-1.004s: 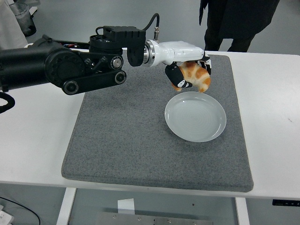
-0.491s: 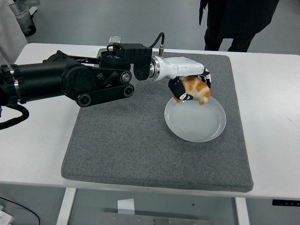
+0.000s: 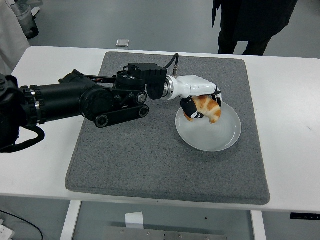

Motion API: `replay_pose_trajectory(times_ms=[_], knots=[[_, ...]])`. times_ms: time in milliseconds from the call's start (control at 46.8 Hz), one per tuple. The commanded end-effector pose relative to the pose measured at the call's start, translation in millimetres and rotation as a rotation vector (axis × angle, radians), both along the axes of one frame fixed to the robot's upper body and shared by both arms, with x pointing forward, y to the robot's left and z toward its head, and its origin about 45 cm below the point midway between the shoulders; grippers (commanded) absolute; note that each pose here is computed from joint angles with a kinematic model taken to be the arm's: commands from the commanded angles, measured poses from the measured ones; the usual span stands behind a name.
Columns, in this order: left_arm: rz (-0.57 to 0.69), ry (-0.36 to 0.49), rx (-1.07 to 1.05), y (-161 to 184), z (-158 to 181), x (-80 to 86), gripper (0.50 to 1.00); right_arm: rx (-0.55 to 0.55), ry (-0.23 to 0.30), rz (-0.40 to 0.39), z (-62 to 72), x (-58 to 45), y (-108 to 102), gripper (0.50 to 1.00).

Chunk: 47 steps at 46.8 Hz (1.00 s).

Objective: Place the bread on the plate

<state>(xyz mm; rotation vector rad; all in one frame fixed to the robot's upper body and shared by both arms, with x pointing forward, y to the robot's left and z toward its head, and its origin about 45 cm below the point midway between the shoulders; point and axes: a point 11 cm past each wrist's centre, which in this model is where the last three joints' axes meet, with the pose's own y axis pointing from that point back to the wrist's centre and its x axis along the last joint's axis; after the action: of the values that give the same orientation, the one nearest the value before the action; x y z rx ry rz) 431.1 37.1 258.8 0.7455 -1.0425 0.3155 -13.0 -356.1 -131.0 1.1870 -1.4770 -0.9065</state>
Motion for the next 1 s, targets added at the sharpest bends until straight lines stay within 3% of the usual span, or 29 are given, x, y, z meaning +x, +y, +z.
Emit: replay_pose_trajectory(times_ms=[0, 620, 662, 791, 876, 983], knots=[[0.001, 0.008, 0.001, -3, -6, -1.5, 0.5, 0.0, 0.0, 0.0, 0.0, -0.1, 0, 0.932], [0.006, 0.028, 0.018, -8, -33, -7.5, 0.512, 0.0, -0.001, 0.0, 0.0, 0.1, 0, 0.932], [0.006, 0.029, 0.018, -8, -33, -7.7, 0.533, 0.0, 0.0, 0.0, 0.0, -0.1, 0, 0.932], [0.005, 0.032, 0.016, -9, -34, -8.4, 0.658, 0.0, 0.0, 0.0, 0.0, -0.1, 0, 0.932], [0.003, 0.033, 0.016, -9, -34, -8.8, 0.662, 0.0, 0.001, 0.001, 0.0, 0.0, 0, 0.932], [0.002, 0.034, 0.014, -10, -34, -9.2, 0.716, 0.0, 0.0, 0.0, 0.0, -0.1, 0, 0.932]])
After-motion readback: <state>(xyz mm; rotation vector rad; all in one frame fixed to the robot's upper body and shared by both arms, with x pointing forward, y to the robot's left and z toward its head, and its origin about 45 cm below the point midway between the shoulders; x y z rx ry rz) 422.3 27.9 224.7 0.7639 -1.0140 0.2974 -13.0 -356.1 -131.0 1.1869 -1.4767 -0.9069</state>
